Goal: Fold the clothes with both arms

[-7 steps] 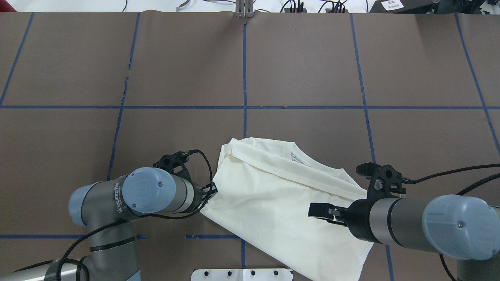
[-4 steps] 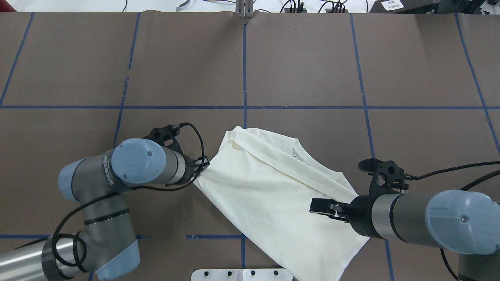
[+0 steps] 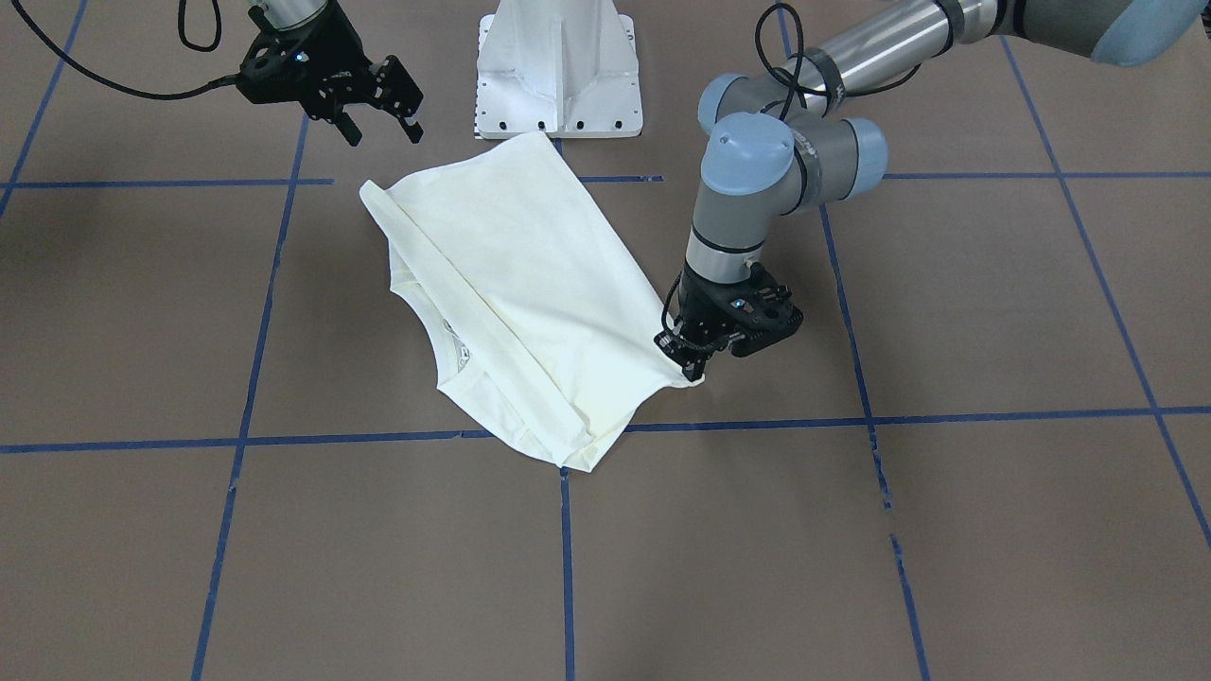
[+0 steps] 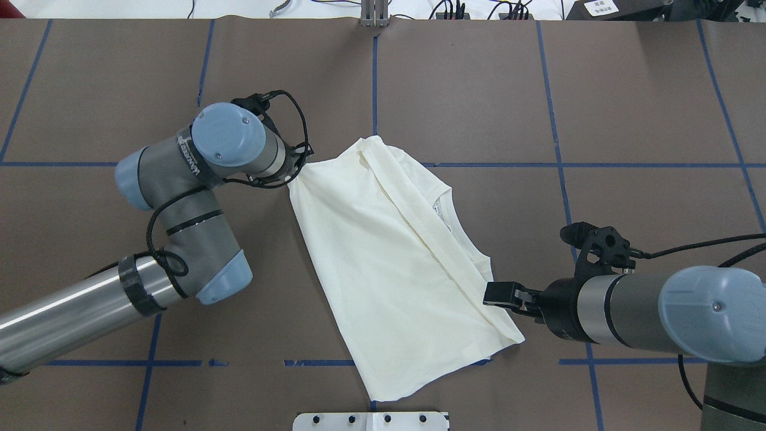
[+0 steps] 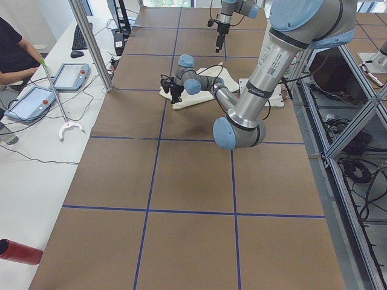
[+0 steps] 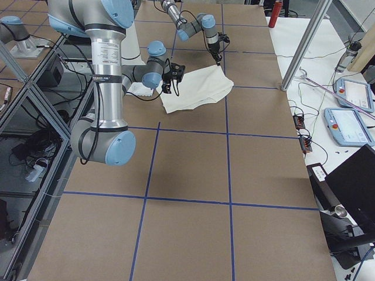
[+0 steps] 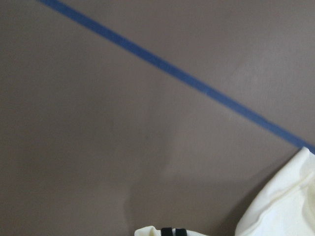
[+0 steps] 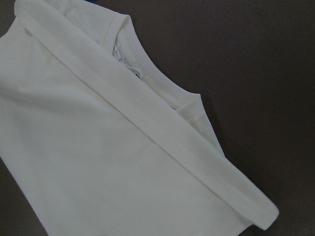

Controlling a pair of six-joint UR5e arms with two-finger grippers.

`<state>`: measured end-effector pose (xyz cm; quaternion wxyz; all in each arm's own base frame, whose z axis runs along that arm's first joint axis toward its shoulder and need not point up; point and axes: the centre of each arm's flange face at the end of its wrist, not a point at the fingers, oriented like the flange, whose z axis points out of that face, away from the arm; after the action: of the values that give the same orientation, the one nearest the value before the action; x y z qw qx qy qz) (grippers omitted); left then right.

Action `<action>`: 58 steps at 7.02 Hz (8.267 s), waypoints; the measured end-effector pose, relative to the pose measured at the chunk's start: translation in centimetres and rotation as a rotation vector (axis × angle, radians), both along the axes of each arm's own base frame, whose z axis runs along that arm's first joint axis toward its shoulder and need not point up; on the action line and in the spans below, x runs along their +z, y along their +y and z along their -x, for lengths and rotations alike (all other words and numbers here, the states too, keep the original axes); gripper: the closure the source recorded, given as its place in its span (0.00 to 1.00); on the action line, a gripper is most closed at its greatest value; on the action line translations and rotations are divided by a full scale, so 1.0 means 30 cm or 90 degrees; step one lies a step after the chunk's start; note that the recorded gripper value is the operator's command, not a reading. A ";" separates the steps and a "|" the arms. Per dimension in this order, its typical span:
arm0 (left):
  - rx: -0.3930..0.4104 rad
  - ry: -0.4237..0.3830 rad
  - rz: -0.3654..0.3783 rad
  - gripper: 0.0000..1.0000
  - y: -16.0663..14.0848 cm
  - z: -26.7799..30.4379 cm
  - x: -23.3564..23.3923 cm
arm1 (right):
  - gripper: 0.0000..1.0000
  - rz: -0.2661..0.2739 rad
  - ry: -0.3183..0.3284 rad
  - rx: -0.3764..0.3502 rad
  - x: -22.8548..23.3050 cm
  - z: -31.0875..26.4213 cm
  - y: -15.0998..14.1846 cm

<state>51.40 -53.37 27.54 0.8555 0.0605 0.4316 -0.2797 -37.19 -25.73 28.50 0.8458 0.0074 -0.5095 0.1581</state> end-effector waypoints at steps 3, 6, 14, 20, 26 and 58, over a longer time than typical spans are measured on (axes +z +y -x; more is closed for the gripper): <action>-0.027 -0.001 -0.061 1.00 -0.311 -0.040 -0.055 | 0.00 -0.002 0.015 0.014 0.032 -0.004 -0.046; -0.049 -0.009 -0.114 0.01 -0.422 -0.077 0.008 | 0.00 -0.001 0.028 0.021 0.063 0.015 -0.061; 0.086 0.018 -0.145 0.00 -0.097 0.367 -0.142 | 0.00 -0.111 0.180 -0.069 -0.126 0.427 -0.244; 0.121 0.041 -0.139 0.00 0.098 0.504 -0.200 | 0.00 -0.132 0.320 -0.199 -0.155 0.779 -0.353; 0.134 0.039 -0.133 0.00 0.117 0.462 -0.174 | 0.00 -0.126 0.371 -0.267 -0.100 0.791 -0.373; 0.176 0.037 -0.144 0.00 0.195 0.384 -0.162 | 0.00 -0.178 0.422 -0.251 0.105 0.505 -1.257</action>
<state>39.87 -47.53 22.69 0.8607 0.0885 0.4890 -0.1107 -52.35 -63.46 31.64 0.9692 0.0751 -0.2173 -0.0886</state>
